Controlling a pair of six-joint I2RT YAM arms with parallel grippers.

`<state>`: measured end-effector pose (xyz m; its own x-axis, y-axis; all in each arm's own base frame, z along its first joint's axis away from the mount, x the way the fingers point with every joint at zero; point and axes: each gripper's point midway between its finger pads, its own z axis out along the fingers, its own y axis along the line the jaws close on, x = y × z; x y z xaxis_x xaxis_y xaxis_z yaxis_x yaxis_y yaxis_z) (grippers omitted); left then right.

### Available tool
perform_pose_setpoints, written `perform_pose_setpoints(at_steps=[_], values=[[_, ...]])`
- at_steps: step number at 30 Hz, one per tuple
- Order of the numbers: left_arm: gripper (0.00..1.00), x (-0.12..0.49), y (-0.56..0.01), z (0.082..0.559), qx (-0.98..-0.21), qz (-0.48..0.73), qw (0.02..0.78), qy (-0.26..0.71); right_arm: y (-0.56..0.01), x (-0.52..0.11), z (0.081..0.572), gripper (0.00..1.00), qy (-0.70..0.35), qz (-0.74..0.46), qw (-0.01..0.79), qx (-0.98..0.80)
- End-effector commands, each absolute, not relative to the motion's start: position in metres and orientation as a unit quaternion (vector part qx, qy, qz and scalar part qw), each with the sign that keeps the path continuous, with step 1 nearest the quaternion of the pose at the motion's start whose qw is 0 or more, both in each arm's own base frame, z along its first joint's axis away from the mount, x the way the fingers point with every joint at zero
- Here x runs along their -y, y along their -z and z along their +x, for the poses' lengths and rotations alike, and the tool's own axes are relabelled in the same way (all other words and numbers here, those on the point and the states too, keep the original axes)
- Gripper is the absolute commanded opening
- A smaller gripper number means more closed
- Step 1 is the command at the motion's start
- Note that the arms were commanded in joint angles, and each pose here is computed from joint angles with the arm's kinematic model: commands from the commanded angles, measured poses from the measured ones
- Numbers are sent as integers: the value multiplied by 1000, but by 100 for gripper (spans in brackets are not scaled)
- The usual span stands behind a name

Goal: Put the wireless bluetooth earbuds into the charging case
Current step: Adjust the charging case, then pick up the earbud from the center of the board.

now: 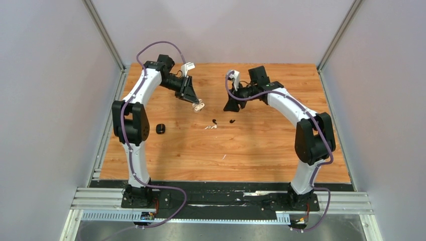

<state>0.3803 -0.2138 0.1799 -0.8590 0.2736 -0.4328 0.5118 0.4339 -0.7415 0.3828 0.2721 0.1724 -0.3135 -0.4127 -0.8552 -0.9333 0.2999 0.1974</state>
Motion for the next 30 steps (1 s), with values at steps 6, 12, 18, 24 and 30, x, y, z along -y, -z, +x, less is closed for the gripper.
perform_pose_setpoints(at_steps=[6,12,18,24,30], values=[[0,182,-204,393,-857,189,201,436,-129,-300,371,42,-350,-386,294,-801],[0,170,-207,399,-857,179,222,429,-95,-314,363,35,-320,-364,257,-836],[0,161,-223,397,-858,164,247,419,-71,-312,376,37,-244,-301,245,-889],[0,149,-227,397,-863,148,267,402,-54,-322,361,36,-253,-292,207,-899],[0,144,-229,395,-862,139,273,404,-44,-323,361,34,-247,-281,198,-906]])
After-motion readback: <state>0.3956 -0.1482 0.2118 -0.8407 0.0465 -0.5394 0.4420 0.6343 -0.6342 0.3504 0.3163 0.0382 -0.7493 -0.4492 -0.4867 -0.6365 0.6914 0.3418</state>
